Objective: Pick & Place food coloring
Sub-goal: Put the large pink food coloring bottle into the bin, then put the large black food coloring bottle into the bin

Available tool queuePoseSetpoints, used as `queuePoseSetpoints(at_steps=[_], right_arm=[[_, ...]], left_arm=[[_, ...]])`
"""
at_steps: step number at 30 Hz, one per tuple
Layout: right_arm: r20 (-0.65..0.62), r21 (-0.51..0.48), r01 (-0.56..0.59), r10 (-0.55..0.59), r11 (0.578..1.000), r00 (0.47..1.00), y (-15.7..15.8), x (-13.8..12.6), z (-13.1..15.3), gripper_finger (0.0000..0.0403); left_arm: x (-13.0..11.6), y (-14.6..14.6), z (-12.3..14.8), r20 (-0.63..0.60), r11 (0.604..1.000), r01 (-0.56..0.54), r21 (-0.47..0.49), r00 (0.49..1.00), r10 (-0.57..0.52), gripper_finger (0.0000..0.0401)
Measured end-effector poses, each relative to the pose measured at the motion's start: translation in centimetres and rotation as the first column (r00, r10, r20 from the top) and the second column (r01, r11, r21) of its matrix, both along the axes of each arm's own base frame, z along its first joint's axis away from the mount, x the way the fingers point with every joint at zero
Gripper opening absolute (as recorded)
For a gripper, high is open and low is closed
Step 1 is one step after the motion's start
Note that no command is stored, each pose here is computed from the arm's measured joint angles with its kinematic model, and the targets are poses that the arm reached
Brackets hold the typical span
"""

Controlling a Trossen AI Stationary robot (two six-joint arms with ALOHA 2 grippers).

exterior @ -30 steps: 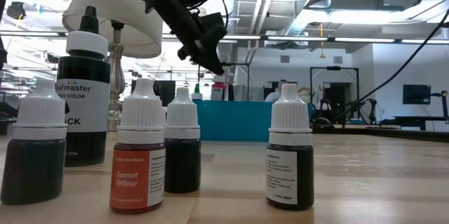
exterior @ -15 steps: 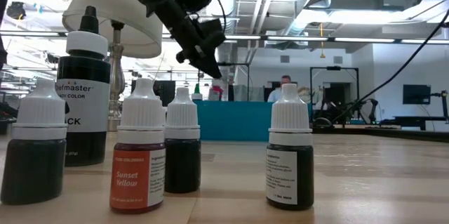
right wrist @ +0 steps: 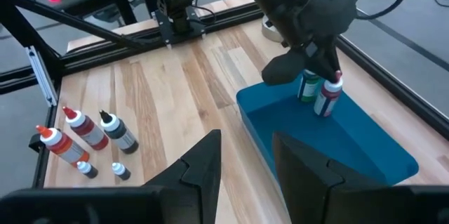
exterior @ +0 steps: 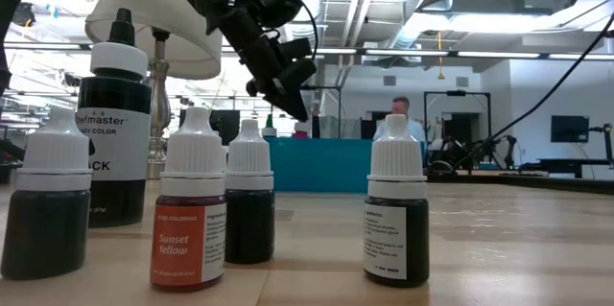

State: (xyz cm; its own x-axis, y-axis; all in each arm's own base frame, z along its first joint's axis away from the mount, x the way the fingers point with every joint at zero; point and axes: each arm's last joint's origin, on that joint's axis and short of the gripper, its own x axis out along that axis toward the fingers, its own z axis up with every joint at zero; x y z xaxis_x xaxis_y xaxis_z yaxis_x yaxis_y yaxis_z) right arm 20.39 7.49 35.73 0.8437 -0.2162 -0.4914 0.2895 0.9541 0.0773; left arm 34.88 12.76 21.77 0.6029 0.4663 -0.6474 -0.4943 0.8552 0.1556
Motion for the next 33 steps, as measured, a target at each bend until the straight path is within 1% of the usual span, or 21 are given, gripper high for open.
queuePoseSetpoints(at_steps=[9,13,19,26,33], right_arm=[[-0.020,-0.009,0.000,0.000,1.000,1.000,-0.05,-0.11,-0.16,0.0118],[-0.026,-0.011,0.000,0.000,1.000,1.000,-0.06,-0.14,-0.21,0.0118],[-0.027,-0.012,0.002,-0.002,1.000,1.000,-0.10,-0.13,-0.21,0.0118],[-0.027,-0.012,0.002,-0.002,1.000,1.000,-0.10,-0.13,-0.21,0.0118],[-0.027,-0.012,0.001,-0.002,1.000,1.000,-0.10,-0.13,-0.22,0.0118]], left_arm=[[-0.23,0.05,-0.19,-0.017,0.999,-0.032,-0.017,0.999,0.031,0.0033],[-0.41,0.01,-0.38,-0.040,0.999,-0.039,-0.028,0.999,0.037,0.0041],[-0.47,0.03,-0.42,-0.045,0.998,-0.056,-0.026,0.997,0.055,0.0066],[-0.57,0.14,-0.42,-0.050,0.995,-0.101,-0.005,0.994,0.100,0.0107],[-0.63,0.11,-0.09,-0.036,0.995,-0.100,-0.004,0.994,0.099,0.0136]])
